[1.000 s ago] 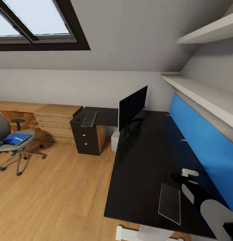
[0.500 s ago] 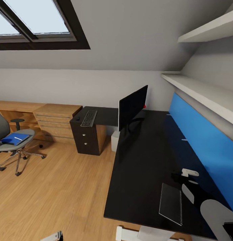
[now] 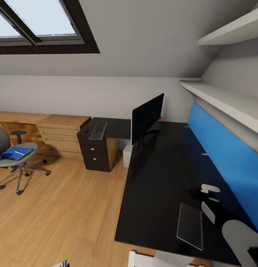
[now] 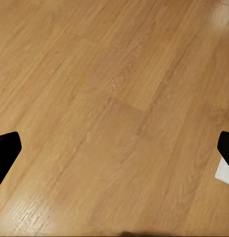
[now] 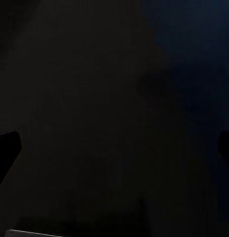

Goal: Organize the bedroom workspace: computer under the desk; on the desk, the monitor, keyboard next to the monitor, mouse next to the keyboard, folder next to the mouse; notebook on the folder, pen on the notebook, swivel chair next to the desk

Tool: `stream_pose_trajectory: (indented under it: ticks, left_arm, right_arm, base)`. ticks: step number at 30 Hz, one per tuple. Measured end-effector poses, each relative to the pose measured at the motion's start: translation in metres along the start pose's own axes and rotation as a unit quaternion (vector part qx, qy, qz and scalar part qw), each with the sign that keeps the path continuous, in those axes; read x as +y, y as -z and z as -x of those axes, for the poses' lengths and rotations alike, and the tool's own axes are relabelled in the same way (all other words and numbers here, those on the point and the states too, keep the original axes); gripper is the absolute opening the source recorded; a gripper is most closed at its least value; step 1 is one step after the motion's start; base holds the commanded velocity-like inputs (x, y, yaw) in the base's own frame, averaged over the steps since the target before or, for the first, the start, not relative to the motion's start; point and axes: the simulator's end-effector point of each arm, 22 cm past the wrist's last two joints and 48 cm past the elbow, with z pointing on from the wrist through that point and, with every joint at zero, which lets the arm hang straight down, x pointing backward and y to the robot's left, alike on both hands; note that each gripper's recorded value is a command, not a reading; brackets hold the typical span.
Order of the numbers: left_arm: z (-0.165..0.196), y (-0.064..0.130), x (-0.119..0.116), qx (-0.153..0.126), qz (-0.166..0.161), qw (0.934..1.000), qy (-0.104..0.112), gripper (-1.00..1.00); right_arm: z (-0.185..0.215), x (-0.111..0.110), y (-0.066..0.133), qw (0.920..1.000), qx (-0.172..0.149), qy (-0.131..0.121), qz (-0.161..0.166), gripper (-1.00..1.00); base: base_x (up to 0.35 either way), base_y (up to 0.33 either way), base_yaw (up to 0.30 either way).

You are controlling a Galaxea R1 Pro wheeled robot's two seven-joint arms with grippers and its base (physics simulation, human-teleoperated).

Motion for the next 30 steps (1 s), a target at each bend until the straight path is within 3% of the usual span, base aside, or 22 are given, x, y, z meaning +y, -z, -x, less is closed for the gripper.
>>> stream_pose_trajectory:
  ticks: [16, 30]
  left_arm:
    - [-0.010, -0.013, -0.002, 0.003, 0.000, 1.0000, -0.001, 1.00]
    - [-0.018, -0.027, -0.004, 0.003, 0.000, 1.0000, -0.001, 1.00]
  right_arm:
    - [-0.005, 0.004, -0.013, 1.0000, -0.003, -0.001, 0.002, 1.00]
    - [-0.028, 0.006, -0.024, 0.9997, 0.025, -0.008, 0.003, 1.00]
  base:
    - [0.000, 0.000, 0.000]
    - [0.000, 0.000, 0.000]
